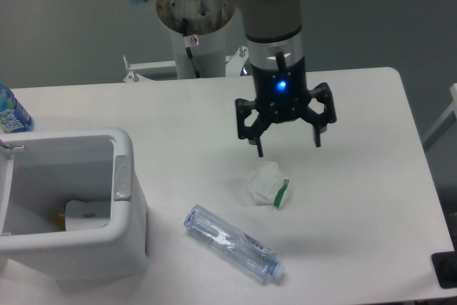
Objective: Place the trash in the trash can
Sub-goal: 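Lower the open gripper over the crumpled white paper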
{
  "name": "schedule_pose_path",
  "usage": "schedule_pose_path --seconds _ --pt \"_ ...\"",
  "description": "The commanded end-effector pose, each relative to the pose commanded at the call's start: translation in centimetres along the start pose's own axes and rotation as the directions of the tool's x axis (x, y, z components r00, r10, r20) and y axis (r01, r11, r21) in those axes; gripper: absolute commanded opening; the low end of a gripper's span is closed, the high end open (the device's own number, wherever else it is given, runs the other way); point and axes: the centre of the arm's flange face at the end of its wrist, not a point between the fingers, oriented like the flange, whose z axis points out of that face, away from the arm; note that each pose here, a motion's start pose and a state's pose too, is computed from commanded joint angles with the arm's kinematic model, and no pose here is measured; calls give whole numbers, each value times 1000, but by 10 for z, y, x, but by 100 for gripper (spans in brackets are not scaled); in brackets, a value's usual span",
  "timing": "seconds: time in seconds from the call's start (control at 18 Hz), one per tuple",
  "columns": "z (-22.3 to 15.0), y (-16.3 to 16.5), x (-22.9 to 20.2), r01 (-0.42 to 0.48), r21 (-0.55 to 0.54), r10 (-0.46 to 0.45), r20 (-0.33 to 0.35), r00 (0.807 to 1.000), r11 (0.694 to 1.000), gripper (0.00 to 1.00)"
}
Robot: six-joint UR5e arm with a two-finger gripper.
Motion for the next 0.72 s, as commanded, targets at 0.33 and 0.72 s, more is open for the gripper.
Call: schedule_pose_path --seconds 0.33,0.72 --pt "46 31 0 -37 -107 37 -3 999 994 100" --pt "108 54 4 140 -169 -144 -13 989 976 100"
